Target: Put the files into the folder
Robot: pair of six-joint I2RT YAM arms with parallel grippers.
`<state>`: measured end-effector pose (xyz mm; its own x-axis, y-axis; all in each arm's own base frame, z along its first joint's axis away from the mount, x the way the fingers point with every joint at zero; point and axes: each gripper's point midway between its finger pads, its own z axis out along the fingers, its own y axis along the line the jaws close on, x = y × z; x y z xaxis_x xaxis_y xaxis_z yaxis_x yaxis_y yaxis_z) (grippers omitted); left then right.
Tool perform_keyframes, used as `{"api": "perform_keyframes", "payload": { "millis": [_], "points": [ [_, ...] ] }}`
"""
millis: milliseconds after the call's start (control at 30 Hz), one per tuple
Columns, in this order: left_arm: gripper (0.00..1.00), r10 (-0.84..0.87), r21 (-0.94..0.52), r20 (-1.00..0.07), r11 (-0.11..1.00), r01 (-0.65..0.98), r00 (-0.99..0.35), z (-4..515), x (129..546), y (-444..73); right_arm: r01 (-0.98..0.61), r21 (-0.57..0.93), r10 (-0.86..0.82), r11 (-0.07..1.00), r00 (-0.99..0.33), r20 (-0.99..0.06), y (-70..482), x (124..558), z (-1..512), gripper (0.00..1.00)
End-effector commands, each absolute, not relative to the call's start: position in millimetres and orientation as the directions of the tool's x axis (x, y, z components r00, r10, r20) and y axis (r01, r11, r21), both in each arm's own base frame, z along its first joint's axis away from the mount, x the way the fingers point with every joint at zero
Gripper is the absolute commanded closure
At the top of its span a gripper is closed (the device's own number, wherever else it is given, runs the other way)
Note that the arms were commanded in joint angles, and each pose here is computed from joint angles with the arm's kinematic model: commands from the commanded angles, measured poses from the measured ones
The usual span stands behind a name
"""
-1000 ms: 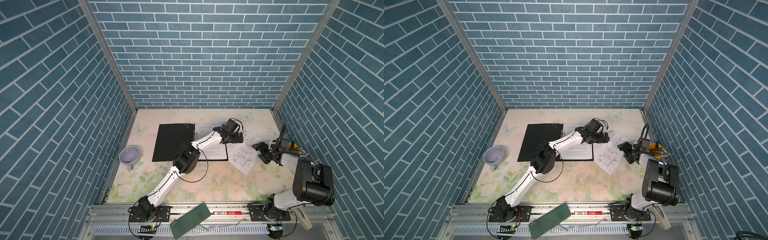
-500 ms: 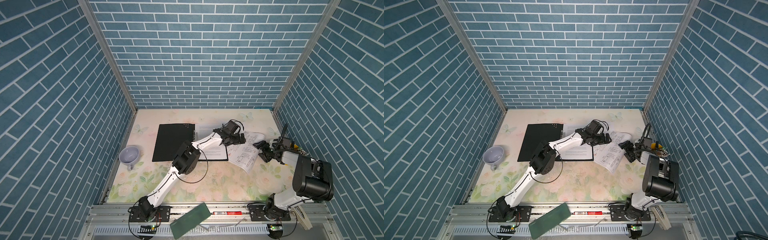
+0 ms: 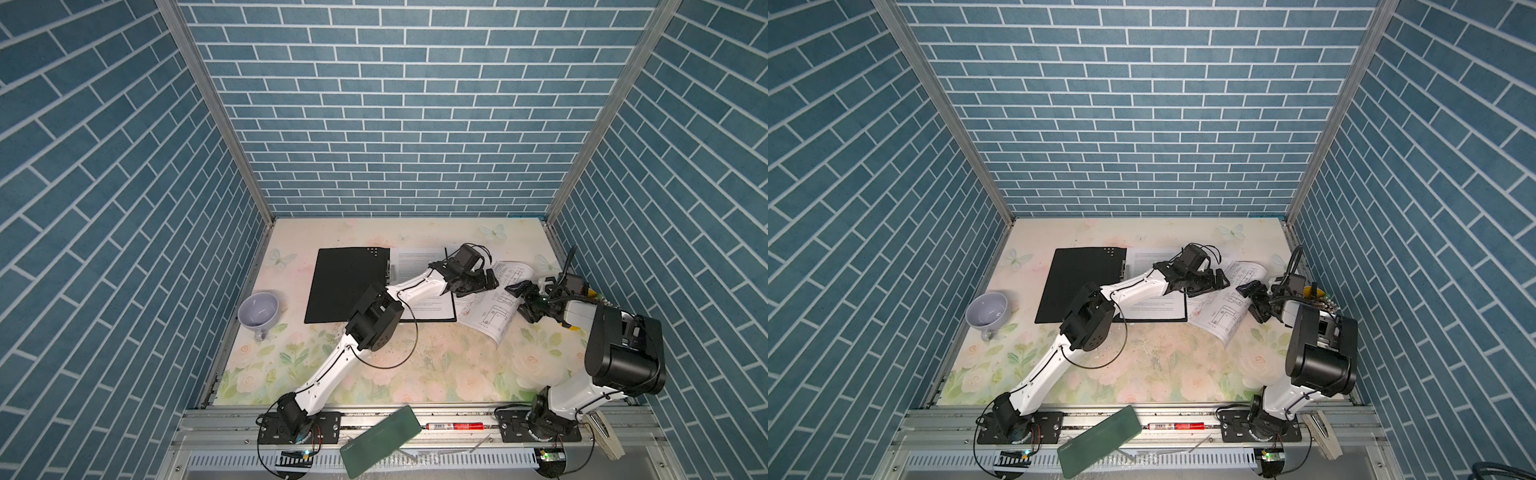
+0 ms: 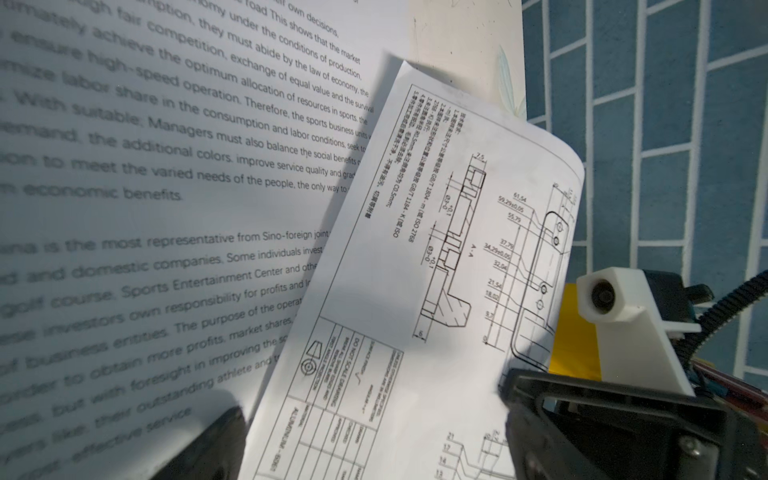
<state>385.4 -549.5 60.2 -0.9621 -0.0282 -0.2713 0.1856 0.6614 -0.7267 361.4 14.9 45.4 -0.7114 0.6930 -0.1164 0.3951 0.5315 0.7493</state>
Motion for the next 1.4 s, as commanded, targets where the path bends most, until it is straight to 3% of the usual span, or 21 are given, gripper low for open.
{"api": "perform_keyframes", "payload": {
  "millis": [0, 200, 500, 733, 867, 1367],
  "points": [
    [0.02, -0.019, -0.733, -0.238, 0.659, 0.166, -0.971, 60, 374, -551, 0.492, 0.678, 0.675, 0.547, -0.738, -0.009, 18, 335, 15, 0.22],
    [0.02, -0.046, -0.77, -0.233, 0.619, 0.155, -0.971, 68, 374, -558, 0.482, 0.685, 0.672, 0.546, -0.74, -0.014, 18, 339, 17, 0.24],
    [0.03, -0.053, -0.777, -0.242, 0.608, 0.161, -0.969, 76, 373, -559, 0.499, 0.638, 0.658, 0.586, -0.753, -0.015, 13, 336, 20, 0.41],
    [0.02, -0.045, -0.771, -0.245, 0.614, 0.166, -0.968, 76, 372, -558, 0.504, 0.61, 0.655, 0.612, -0.755, -0.034, 8, 332, 26, 0.45],
    [0.02, -0.04, -0.764, -0.259, 0.62, 0.179, -0.965, 79, 374, -555, 0.498, 0.624, 0.651, 0.602, -0.758, -0.022, 11, 332, 27, 0.52],
    [0.02, 0.041, -0.719, -0.274, 0.655, 0.233, -0.961, 93, 365, -537, 0.482, 0.658, 0.665, 0.578, -0.746, -0.037, 10, 343, 47, 0.53]
  ]
}}
